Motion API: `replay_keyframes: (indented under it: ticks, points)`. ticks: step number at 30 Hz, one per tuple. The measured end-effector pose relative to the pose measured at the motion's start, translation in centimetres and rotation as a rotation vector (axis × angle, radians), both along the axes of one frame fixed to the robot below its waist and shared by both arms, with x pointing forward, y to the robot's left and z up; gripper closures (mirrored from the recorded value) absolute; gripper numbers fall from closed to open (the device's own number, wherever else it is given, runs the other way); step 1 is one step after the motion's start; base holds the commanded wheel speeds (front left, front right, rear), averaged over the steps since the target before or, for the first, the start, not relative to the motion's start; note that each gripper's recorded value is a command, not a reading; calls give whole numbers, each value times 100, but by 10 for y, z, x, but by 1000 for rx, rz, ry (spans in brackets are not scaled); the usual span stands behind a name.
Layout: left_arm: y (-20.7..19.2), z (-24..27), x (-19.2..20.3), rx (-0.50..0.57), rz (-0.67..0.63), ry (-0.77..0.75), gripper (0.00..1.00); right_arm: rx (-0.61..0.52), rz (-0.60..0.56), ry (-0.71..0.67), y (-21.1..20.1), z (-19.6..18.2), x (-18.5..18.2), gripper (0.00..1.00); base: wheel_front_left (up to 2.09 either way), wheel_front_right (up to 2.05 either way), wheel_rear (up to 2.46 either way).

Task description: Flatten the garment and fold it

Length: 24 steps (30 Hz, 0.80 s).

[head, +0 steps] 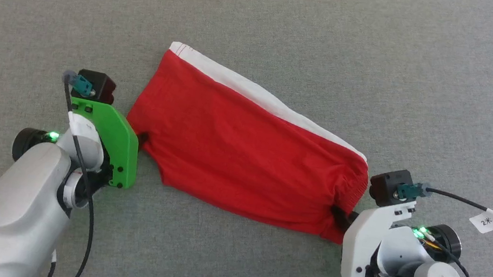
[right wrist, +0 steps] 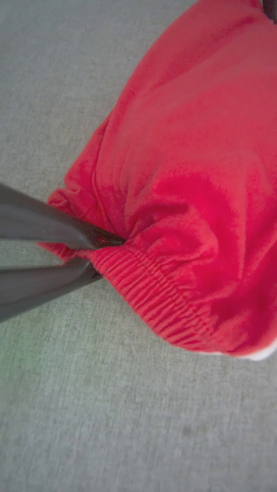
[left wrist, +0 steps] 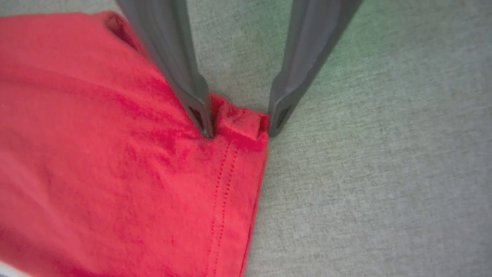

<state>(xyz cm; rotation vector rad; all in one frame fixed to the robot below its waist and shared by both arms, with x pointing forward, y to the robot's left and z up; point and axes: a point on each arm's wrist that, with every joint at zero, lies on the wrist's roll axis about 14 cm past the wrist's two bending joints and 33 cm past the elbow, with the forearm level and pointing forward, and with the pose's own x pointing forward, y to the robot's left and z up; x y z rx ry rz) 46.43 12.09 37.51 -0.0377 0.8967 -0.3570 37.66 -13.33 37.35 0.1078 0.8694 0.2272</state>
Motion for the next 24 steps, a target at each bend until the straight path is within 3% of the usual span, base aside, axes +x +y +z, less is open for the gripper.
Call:
replay_keyframes:
  ticks: [10, 16, 24]
  points:
    - [-5, 17, 1, -120, 45, -94, 100, 5, -1, -13, 1, 3, 3, 100, 0, 0, 0]
    - [4, 60, 10, -249, 147, -249, 100, 18, -18, -34, -2, 14, 6, 100, 0, 0, 0]
    - [11, 77, -31, -345, 216, -287, 100, 11, -22, -32, -7, 34, 9, 100, 0, 0, 0]
